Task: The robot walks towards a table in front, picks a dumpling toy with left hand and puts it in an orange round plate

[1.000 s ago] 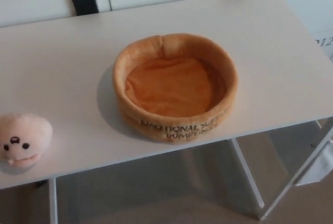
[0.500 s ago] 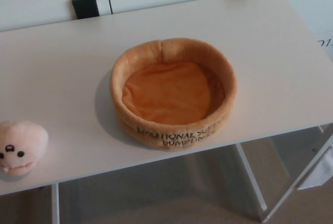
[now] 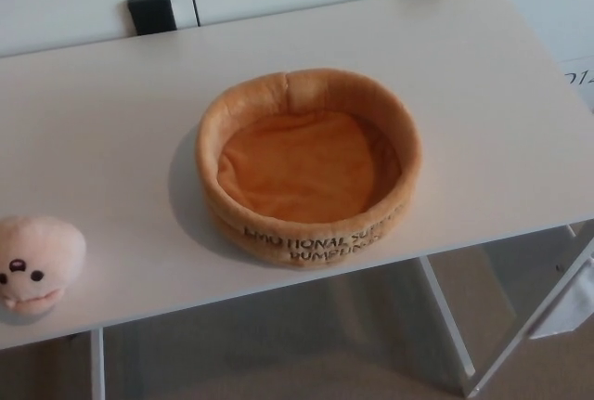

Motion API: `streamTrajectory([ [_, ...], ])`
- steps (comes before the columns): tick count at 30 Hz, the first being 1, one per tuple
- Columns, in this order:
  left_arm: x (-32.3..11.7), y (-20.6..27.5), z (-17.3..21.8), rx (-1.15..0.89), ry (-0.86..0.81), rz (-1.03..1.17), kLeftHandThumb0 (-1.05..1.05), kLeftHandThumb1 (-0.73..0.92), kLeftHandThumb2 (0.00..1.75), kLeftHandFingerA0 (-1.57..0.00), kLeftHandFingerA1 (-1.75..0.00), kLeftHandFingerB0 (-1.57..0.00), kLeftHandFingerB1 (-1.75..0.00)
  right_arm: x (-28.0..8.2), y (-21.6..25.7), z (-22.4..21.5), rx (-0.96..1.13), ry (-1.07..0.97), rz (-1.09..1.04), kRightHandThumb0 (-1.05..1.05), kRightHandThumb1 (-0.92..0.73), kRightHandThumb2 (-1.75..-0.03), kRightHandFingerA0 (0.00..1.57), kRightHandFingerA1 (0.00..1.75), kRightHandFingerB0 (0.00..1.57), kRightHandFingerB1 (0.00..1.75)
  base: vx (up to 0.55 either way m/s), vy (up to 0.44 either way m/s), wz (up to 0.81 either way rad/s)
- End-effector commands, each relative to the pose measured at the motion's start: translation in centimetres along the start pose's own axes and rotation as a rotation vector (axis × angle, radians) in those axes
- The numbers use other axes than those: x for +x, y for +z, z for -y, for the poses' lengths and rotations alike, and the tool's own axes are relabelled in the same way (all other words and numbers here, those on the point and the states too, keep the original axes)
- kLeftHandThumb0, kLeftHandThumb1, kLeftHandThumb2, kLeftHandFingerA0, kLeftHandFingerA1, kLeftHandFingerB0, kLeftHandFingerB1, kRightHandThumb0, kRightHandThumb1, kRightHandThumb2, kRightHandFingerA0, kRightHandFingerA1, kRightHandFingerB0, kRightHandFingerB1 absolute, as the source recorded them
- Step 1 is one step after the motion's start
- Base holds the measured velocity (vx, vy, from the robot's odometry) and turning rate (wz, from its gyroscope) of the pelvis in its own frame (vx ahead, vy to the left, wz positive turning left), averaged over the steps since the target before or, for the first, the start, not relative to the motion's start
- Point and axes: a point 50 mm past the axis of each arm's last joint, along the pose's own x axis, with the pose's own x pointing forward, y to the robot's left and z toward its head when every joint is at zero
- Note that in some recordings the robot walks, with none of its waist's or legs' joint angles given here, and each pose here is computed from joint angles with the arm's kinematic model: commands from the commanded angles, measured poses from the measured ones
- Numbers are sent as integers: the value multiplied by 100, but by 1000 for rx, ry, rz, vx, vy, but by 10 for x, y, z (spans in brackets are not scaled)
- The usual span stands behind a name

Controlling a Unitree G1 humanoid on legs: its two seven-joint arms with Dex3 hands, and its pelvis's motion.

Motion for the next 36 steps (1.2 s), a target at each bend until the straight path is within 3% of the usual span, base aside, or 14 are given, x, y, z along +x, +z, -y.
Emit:
streamTrajectory([
  [1,-106,43,-25,85,37,487,-40,53,56,-38,-38,-30,-31,-2,-7,11,0,-39,-22,-41,-67,-61,89,50,40,33,0,0,0],
  [7,-180,106,-63,141,147,862,-42,50,57,-51,-37,-30,-31,-4,-12,10,-18,-39,-48,-39,-67,-61,90,51,41,33,0,0,0],
  [8,-201,134,-84,174,276,1021,-42,48,56,-28,-31,-24,-30,-5,-14,8,-13,-33,-54,-39,-67,-60,89,51,40,33,0,0,0],
  [9,-208,141,-89,184,308,1066,-42,48,56,-28,-31,-24,-30,-5,-14,7,-11,-31,-55,-39,-67,-60,89,51,40,33,0,0,0],
  [10,-216,155,-98,222,366,1143,-25,34,89,-9,-52,-8,-51,-6,-14,7,-7,-32,-53,-38,-67,-61,92,52,41,34,0,0,0],
  [13,-220,160,-100,232,381,1162,-25,34,89,-9,-52,-8,-51,-6,-14,7,-6,-33,-51,-38,-67,-61,92,52,41,34,0,0,0],
  [14,-220,176,-113,267,421,1202,-40,45,54,-16,-30,-19,-30,-5,-14,8,-6,-33,-52,-38,-67,-61,90,51,40,33,0,0,0],
  [16,-225,200,-128,314,485,1259,-40,45,54,-16,-30,-19,-30,-5,-14,10,-5,-32,-54,-38,-67,-61,90,51,40,33,0,0,0],
  [17,-226,200,-128,313,484,1258,-40,45,54,-16,-30,-19,-30,-5,-14,10,-5,-32,-54,-38,-67,-61,90,51,40,33,0,0,0],
  [18,-220,211,-137,355,490,1245,-29,29,85,0,-50,0,-47,-5,-14,10,-8,-35,-55,-39,-66,-60,92,52,42,34,0,0,0],
  [19,-216,226,-147,408,509,1228,-29,29,85,0,-50,0,-47,-5,-15,10,-13,-39,-58,-39,-66,-60,92,52,42,34,0,0,0],
  [20,-210,235,-155,472,527,1198,-56,35,72,-4,-25,-6,-38,-5,-16,10,-15,-37,-60,-39,-67,-62,93,55,41,34,0,0,0],
  [34,-135,268,-190,680,515,808,-56,35,68,-7,-29,-8,-33,-7,-17,10,-13,-24,-60,-41,-68,-62,96,61,41,34,0,0,0],
  [36,-123,268,-191,673,497,757,-53,34,66,-7,-27,-9,-33,-6,-17,10,-27,-19,-72,-48,-50,-83,87,70,31,47,0,0,0],
])
